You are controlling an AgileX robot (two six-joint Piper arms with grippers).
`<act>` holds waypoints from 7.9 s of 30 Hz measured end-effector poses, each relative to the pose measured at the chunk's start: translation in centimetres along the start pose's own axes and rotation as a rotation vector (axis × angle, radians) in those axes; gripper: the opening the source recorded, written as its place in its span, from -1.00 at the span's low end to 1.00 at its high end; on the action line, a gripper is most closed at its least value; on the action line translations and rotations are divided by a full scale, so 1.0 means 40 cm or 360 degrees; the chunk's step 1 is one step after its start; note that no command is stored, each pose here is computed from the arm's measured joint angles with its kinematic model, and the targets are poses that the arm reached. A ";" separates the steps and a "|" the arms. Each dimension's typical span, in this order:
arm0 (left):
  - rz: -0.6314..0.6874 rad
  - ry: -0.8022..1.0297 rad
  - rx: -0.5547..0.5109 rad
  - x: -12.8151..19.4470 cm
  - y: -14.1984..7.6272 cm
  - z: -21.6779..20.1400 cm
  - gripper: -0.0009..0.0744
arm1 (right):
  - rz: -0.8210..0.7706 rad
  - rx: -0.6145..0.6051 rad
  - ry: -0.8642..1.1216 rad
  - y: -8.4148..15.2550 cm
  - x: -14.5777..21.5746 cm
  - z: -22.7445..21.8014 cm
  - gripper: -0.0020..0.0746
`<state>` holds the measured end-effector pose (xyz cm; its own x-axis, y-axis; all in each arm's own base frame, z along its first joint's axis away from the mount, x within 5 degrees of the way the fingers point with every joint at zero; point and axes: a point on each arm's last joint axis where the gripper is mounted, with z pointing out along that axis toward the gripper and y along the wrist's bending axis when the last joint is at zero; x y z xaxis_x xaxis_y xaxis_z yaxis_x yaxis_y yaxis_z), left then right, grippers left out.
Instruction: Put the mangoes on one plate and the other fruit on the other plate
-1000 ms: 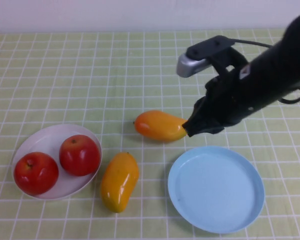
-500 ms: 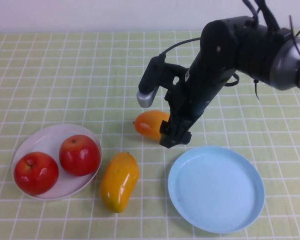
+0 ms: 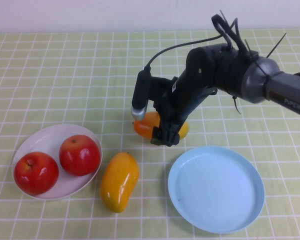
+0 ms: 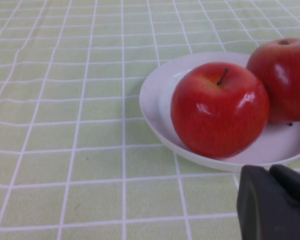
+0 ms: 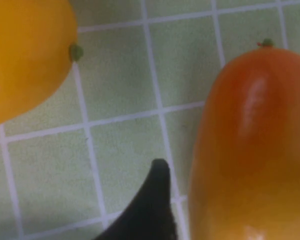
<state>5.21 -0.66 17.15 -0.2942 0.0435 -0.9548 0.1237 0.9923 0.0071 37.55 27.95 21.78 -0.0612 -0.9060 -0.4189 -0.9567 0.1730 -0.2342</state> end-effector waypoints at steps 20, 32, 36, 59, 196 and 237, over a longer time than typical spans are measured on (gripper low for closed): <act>0.0000 0.0000 0.0000 0.000 0.000 0.000 -0.98 | 0.0127 -0.0064 0.0059 -0.010 0.004 0.070 0.51; 0.0000 0.0000 0.0000 0.000 0.000 0.000 -0.98 | 0.1246 0.0142 0.0223 -0.027 -0.016 -0.148 0.51; 0.0000 0.0000 0.0000 0.000 0.000 0.000 -0.98 | 0.1614 0.0241 0.0338 0.014 0.027 -0.229 0.51; 0.0000 0.0000 0.0000 0.000 0.000 0.000 -0.98 | 0.2048 0.0020 0.0486 0.249 0.203 -0.121 0.76; 0.0002 0.0000 -0.0001 0.000 0.000 0.000 -0.98 | 0.1617 0.0102 0.0250 0.340 0.255 -0.551 -0.98; 0.0006 0.0000 -0.0002 0.000 0.000 0.000 -0.98 | 0.1517 0.1708 -0.1290 0.646 0.696 -0.457 -0.99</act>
<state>5.21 -0.64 17.15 -0.2938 0.0469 -0.9547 0.1234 0.9923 0.0108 5.93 0.12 20.10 0.0104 0.0426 -0.9990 -0.0210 0.9989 0.0424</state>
